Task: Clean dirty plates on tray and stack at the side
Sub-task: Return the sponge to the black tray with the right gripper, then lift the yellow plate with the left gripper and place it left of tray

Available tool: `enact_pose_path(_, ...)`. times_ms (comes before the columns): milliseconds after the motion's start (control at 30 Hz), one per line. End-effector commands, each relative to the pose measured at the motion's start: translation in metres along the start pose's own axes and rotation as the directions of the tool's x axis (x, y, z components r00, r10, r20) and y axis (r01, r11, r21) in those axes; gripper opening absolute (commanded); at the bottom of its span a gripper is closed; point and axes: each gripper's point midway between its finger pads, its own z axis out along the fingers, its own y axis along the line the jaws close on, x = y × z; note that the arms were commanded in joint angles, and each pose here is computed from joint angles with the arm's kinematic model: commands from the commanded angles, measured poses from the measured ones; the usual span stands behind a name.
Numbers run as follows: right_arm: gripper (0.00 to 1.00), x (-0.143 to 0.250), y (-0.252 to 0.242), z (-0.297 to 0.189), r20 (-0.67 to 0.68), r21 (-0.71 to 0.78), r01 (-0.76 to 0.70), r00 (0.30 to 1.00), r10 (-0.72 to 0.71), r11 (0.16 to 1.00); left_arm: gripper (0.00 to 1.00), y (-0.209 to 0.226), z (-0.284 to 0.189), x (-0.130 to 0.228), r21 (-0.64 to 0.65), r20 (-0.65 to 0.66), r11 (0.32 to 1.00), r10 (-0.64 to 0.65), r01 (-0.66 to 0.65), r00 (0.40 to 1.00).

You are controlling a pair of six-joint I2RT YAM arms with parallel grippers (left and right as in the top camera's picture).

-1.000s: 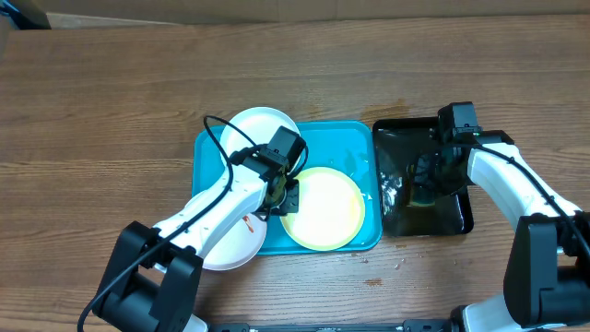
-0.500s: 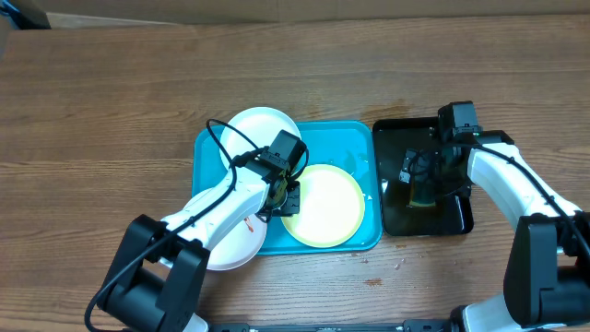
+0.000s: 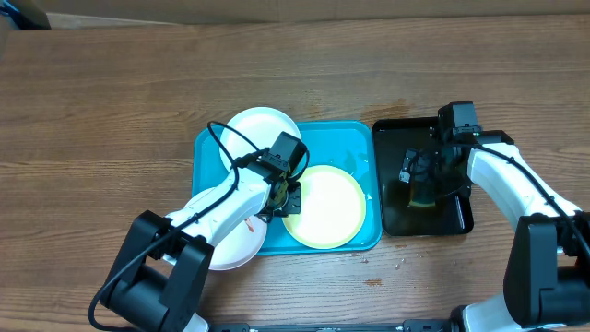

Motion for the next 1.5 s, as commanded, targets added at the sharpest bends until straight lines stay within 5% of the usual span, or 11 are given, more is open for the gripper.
enact_pose_path(0,1.0,-0.003,0.0,-0.002,0.014,0.006,0.002,1.0,-0.003,1.0,0.04,-0.001,0.006,0.009,-0.013,-0.03,1.0,0.014,-0.014,0.999)
enact_pose_path(500,1.0,-0.003,0.0,-0.002,0.014,0.005,0.002,1.0,-0.003,1.0,0.04,0.007,-0.076,-0.045,-0.179,0.156,0.984,0.048,-0.019,0.987)
enact_pose_path(800,1.0,-0.003,0.0,-0.002,0.014,0.006,0.002,1.0,-0.003,1.0,0.04,-0.007,-0.123,-0.073,-0.331,0.323,0.942,0.171,-0.058,0.931)
enact_pose_path(1067,1.0,-0.003,0.0,-0.002,0.014,0.006,0.002,1.0,-0.003,1.0,0.04,-0.033,-0.174,-0.079,-0.605,0.487,0.795,0.424,-0.056,0.764)
enact_pose_path(1267,1.0,-0.003,0.0,-0.002,0.014,0.006,0.002,1.0,-0.003,1.0,0.04,-0.066,-0.228,-0.065,-0.75,0.572,0.659,0.606,0.053,0.553)
enact_pose_path(1467,1.0,-0.003,0.0,-0.002,0.014,0.006,0.002,1.0,-0.003,1.0,0.04,-0.085,-0.244,-0.052,-0.764,0.598,0.64,0.652,0.082,0.466)
